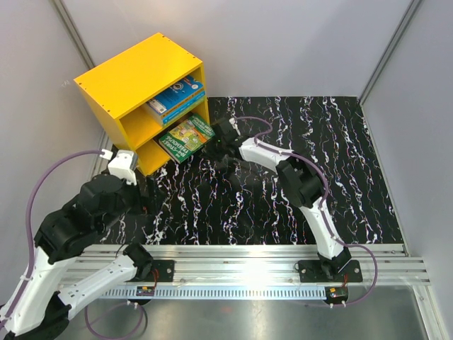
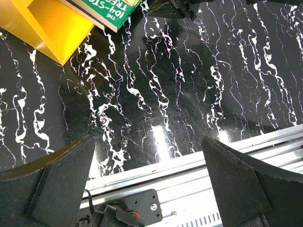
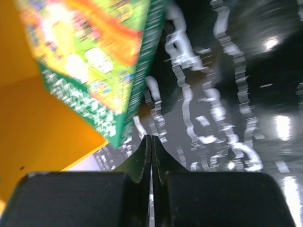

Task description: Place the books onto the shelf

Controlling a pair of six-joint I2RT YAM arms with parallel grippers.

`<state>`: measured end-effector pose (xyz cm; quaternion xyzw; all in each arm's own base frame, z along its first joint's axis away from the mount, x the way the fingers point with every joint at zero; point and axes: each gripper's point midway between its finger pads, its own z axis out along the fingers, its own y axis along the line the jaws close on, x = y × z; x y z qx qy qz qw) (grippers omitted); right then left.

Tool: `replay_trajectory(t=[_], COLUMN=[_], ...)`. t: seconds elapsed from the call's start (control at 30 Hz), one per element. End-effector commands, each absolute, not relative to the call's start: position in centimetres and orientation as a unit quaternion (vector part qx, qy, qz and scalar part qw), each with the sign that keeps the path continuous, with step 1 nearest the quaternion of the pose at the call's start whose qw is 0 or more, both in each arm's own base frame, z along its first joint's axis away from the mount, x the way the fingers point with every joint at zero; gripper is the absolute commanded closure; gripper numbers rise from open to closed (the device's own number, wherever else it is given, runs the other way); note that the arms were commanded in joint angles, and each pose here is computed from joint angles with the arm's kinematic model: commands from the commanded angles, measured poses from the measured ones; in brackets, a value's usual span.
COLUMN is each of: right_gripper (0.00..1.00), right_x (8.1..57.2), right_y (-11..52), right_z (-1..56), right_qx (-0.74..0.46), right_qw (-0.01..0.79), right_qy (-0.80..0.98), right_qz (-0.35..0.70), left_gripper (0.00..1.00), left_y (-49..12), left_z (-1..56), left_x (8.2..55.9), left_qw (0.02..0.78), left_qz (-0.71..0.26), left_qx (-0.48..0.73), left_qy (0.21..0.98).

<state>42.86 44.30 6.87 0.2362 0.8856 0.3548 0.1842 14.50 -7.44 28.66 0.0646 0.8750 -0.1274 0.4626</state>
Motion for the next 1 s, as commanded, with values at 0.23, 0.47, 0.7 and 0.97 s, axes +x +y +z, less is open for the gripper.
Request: replay_trajectory(t=[0.23,0.47,0.7,0.97], right_gripper=[1.00,1.00,1.00,1.00], right_x=[45.9,47.6,48.3,49.5], right_y=[40.8,43.0,44.6,46.3], right_z=[8.0,6.8,3.8,3.1], right_qx=[0.248,0.242,0.245,0.255], right_qw=[0.221,0.202,0.182,0.178], right_qy=[0.886,0.885,0.889,0.878], right_qz=[0.323,0.343,0.342,0.364], left_gripper=[0.01,0.01,0.01,0.01], left_y=[-9.0,-9.0,-9.0,-9.3], left_z=[28.6,28.6,28.3,27.6], left_x=[16.1,16.6,17.0,17.3], left_qw=[0.467,0.469,0.468,0.465], left_qz=[-0.136,-0.125,-0.112,-0.112], left_qx=[0.068,0.071,0.078,0.086], left_qy=[0.871,0.872,0.873,0.874])
